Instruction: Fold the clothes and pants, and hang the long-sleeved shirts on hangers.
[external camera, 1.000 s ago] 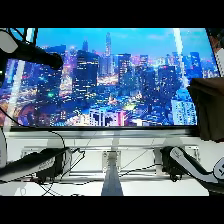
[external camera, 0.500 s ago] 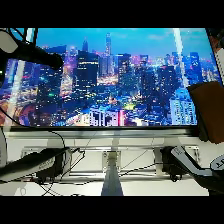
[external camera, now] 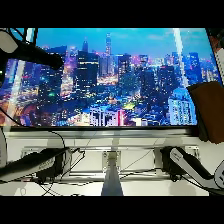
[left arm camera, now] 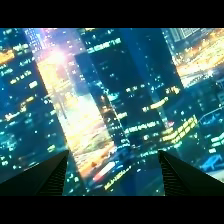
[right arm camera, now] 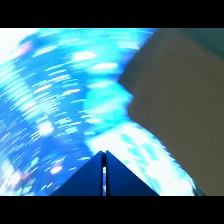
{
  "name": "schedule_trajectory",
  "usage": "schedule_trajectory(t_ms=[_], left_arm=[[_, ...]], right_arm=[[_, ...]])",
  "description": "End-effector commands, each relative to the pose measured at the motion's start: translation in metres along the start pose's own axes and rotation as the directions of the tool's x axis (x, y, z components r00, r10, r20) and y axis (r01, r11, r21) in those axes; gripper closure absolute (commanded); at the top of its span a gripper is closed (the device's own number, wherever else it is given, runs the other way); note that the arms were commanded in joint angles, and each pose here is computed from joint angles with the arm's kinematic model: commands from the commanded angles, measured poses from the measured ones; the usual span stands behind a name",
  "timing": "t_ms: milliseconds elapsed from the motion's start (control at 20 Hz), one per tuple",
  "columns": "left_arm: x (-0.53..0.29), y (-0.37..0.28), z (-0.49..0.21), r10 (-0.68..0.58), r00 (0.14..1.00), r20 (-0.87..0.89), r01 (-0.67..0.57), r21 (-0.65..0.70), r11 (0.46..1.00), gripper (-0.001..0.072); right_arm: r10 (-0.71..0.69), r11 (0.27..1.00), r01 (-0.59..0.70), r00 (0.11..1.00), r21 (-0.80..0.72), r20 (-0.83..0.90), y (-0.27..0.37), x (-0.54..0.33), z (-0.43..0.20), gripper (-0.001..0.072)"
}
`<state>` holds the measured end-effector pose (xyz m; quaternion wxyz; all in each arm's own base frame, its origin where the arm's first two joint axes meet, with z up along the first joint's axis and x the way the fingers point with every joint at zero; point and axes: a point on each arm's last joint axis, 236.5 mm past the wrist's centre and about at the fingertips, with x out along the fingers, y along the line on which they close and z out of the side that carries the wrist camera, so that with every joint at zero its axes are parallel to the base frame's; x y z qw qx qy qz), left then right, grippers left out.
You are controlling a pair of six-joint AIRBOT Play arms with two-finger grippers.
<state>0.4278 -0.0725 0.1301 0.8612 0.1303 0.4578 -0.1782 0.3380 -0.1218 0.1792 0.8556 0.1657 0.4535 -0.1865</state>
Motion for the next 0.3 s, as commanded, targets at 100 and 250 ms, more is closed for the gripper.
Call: schedule_trajectory(t_ms=[100, 250], left_arm=[[0.000, 0.000, 0.000, 0.000, 1.000, 0.000, 0.000, 0.000, 1.000, 0.0093], [0.000, 0.000, 0.000, 0.000, 1.000, 0.001, 0.000, 0.000, 1.000, 0.0093]], right_arm=[[0.337, 0.820, -0.256, 0.939, -0.512, 0.070, 0.184, -0.027, -0.025, 0.0697], [0.421, 0.748, -0.287, 0.902, -0.599, 0.093, 0.226, -0.043, -0.036, 0.0697]])
